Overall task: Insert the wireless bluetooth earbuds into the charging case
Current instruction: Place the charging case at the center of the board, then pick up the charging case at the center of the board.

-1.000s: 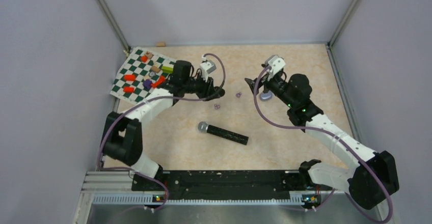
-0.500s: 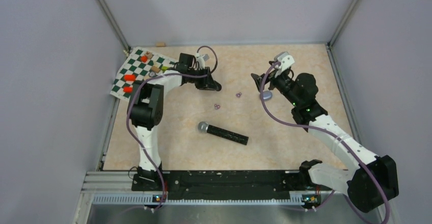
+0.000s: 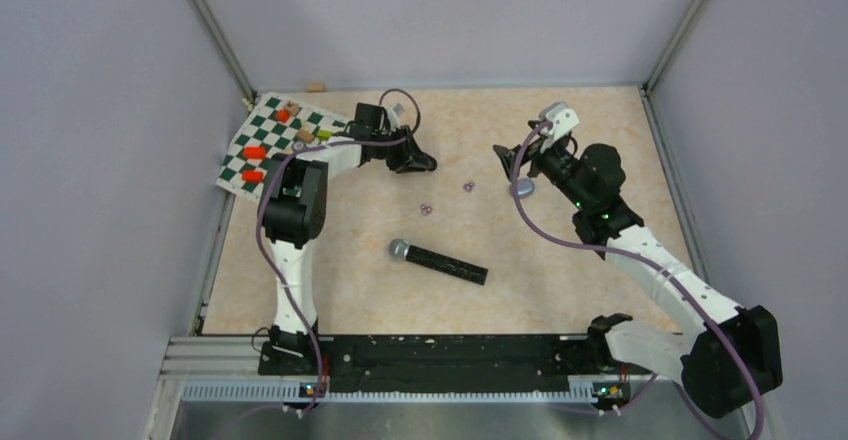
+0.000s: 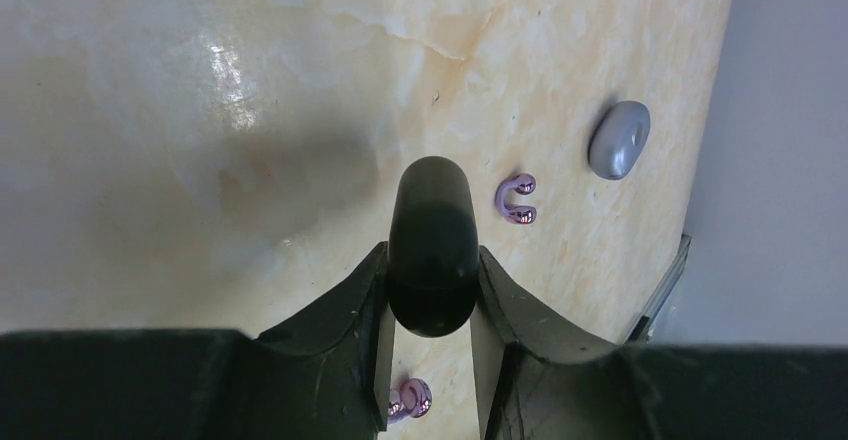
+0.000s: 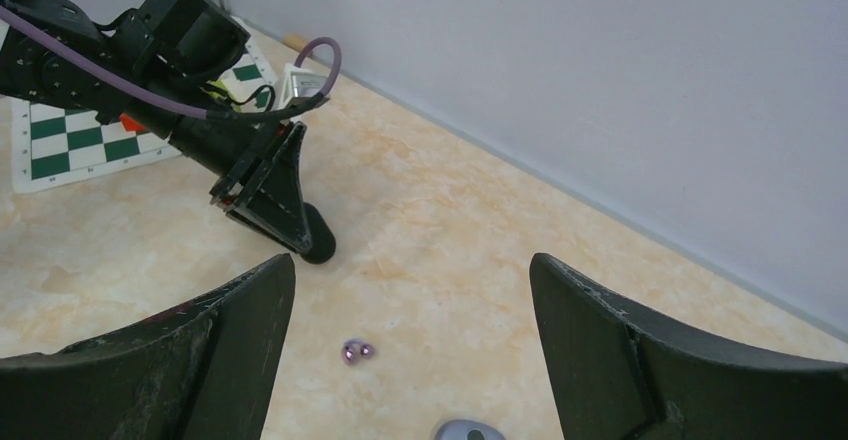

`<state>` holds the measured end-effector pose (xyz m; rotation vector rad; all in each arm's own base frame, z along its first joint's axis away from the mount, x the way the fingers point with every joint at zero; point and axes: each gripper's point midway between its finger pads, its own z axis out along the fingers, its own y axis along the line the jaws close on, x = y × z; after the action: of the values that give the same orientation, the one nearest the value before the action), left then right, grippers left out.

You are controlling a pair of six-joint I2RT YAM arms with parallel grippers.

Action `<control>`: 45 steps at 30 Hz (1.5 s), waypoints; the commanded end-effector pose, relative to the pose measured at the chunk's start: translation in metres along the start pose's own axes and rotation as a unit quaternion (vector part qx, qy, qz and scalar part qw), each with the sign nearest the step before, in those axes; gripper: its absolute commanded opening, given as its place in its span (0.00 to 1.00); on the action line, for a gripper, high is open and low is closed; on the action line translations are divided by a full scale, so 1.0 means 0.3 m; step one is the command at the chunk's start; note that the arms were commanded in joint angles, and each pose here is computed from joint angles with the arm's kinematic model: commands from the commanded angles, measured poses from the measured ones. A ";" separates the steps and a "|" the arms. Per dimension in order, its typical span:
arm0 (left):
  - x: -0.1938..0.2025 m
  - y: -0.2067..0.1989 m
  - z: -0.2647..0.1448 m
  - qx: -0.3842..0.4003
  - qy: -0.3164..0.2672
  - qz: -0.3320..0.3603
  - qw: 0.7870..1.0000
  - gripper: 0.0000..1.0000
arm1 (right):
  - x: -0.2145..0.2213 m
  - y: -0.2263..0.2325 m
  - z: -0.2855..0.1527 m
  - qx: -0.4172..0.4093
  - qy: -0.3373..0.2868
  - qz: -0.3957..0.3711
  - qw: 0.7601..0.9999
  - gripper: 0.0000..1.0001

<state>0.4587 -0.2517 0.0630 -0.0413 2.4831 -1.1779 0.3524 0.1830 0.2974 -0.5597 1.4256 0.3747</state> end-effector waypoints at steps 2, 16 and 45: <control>-0.037 -0.015 0.015 0.009 -0.029 -0.026 0.999 0.26 | -0.067 -0.020 -0.018 0.007 -0.034 0.001 0.999 0.86; 0.007 0.003 0.040 0.008 -0.012 -0.045 0.999 0.54 | -0.066 -0.023 -0.019 0.008 -0.035 0.003 0.999 0.86; -0.153 -0.216 -0.888 -0.221 -0.269 0.385 0.855 0.99 | 0.115 -0.112 0.000 0.007 0.023 -0.097 0.995 0.99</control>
<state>0.4247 -0.1336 0.2807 0.3129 1.9452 -0.5536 0.3626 0.1581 0.2755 -0.5978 1.4268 0.2937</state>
